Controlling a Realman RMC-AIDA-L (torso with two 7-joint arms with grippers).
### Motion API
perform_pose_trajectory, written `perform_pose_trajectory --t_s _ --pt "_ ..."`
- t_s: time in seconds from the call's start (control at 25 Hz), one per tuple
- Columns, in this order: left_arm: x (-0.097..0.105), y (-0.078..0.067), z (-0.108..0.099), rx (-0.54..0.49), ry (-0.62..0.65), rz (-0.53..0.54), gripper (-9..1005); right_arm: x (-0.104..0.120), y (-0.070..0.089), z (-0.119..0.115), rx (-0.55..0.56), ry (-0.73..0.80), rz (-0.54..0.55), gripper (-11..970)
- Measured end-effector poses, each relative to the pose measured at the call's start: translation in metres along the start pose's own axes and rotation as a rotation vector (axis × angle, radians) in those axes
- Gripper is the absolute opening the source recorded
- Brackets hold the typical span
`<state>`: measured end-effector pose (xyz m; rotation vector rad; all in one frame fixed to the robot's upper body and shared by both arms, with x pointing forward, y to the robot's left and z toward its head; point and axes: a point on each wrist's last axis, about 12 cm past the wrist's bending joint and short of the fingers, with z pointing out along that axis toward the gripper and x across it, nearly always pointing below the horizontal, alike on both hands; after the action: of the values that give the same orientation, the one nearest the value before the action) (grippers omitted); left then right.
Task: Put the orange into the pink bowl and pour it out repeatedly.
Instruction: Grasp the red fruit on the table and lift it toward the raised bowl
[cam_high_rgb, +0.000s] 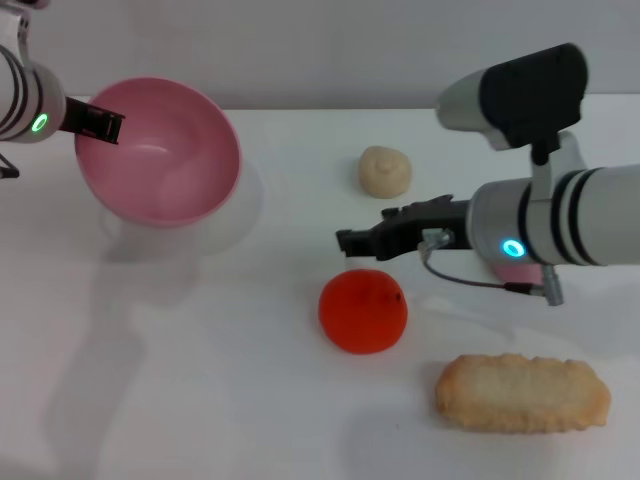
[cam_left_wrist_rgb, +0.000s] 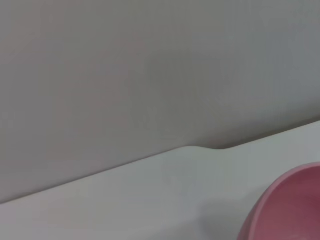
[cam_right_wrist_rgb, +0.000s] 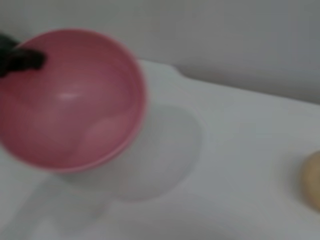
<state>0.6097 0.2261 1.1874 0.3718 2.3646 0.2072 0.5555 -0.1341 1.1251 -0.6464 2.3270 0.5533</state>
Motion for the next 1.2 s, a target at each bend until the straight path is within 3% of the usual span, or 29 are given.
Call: perform_pose_trajectory --t_s 0.12,0.28,0.92,1.2 --pt "-0.005 -0.001 0.002 0.002 -0.006 0.005 46 0.002 0.005 0.007 -0.026 0.019 0.005 690" --pt "-0.008 -0.002 0.003 0.004 -0.010 0.008 46 0.008 0.010 0.014 -0.047 0.045 0.013 672" --pt "-0.017 -0.006 0.004 0.009 -0.024 0.031 46 0.023 0.003 0.041 -0.068 0.139 0.091 600" --pt "-0.017 -0.006 0.004 0.010 -0.025 0.034 46 0.022 0.007 0.045 -0.080 0.159 0.023 569"
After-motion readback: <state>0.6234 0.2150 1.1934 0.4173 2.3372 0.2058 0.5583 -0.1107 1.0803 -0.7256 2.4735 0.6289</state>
